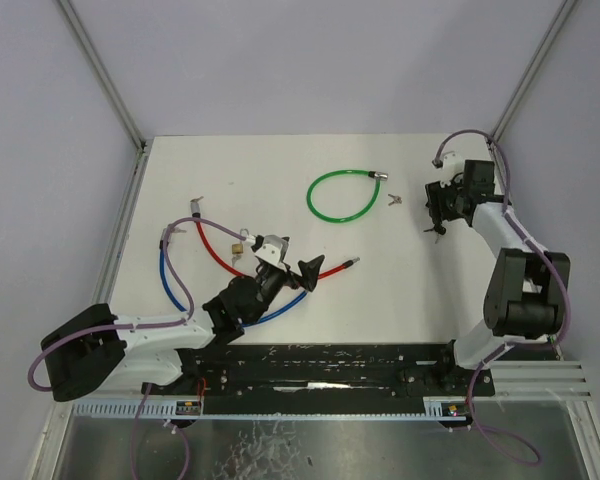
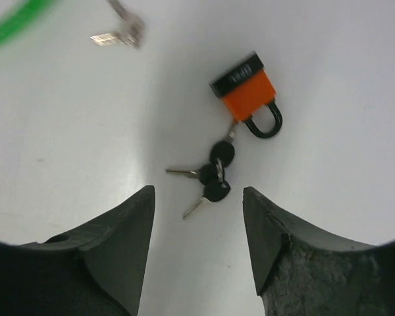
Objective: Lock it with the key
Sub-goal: Pick up the lock from the center of the board.
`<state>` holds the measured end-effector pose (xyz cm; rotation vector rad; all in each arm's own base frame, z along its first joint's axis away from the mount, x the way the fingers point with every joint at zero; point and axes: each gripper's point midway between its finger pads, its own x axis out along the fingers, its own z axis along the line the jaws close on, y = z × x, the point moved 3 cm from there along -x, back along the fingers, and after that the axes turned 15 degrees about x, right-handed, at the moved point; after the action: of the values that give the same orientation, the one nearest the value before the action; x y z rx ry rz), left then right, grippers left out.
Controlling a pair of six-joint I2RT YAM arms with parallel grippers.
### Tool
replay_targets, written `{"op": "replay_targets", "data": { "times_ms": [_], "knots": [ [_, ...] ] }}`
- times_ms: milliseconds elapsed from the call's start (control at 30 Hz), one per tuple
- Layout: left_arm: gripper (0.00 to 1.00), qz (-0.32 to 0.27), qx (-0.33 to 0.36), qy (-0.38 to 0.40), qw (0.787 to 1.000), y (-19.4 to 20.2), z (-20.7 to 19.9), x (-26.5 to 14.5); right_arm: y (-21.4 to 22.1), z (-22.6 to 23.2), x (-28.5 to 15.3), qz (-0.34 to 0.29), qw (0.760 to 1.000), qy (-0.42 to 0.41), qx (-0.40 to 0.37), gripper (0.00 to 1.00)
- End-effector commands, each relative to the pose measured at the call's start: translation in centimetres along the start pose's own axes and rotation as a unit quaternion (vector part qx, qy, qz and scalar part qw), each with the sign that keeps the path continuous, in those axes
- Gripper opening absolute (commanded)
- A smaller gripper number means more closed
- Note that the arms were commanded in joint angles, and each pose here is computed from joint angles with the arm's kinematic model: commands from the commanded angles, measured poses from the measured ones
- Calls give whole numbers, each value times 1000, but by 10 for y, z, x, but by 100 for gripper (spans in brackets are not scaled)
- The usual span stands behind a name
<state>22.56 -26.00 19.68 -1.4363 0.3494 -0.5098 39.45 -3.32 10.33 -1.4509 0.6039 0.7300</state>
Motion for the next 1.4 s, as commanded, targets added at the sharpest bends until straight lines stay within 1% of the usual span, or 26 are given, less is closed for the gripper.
{"op": "replay_targets", "data": {
  "times_ms": [0,33,100,200,333,367,467,500,567,633,667,733,833,867,967,1000,1033,1100,1233,1367],
  "knots": [
    [100,-20,-33,-14,999,-4,8,4,-32,56,-53,-79,981,-171,-36,64],
    [100,-19,-42,-15,999,-2,10,6,-33,68,-64,-90,973,-209,-44,65],
    [100,-18,-63,-6,998,0,13,9,-33,90,-85,-106,952,-281,-55,72],
    [100,-17,-99,0,995,3,19,14,-33,117,-116,-128,917,-371,-73,73],
    [100,-1,-127,-1,992,13,28,19,-37,134,-148,-159,883,-431,-92,75],
    [100,5,-134,-3,991,16,32,21,-37,138,-155,-170,875,-441,-100,78],
    [100,33,-146,-12,989,27,42,24,-37,149,-178,-199,847,-478,-124,97],
    [100,41,-150,-15,988,30,46,25,-37,152,-184,-205,838,-490,-127,100],
    [100,60,-158,-26,985,36,57,25,-38,161,-195,-207,820,-517,-129,100],
    [100,80,-166,-37,982,43,66,25,-39,174,-203,-195,810,-537,-132,100],
    [100,92,-168,-39,981,45,70,26,-40,181,-206,-189,808,-539,-141,100],
    [99,122,-164,-49,978,52,78,26,-41,197,-208,-173,814,-531,-159,100],
    [96,166,-152,-72,972,62,89,26,-30,214,-207,-156,805,-546,-172,100],
    [94,183,-145,-82,969,66,93,25,-26,214,-204,-155,804,-548,-171,100],
    [93,235,-112,-131,957,81,109,19,-11,212,-189,-137,814,-541,-163,100],
    [93,257,-92,-156,949,88,118,15,-8,212,-187,-131,813,-544,-158,100],
    [93,266,-78,-168,946,89,124,17,-7,213,-186,-126,813,-547,-152,99],
    [93,302,-47,-199,931,95,141,14,-9,213,-183,-123,817,-544,-148,98],
    [93,337,-31,-213,917,105,159,12,-8,210,-176,-118,828,-529,-145,97],
    [93,373,-26,-225,900,122,176,9,-8,208,-174,-120,832,-522,-146,97]
  ]
}}
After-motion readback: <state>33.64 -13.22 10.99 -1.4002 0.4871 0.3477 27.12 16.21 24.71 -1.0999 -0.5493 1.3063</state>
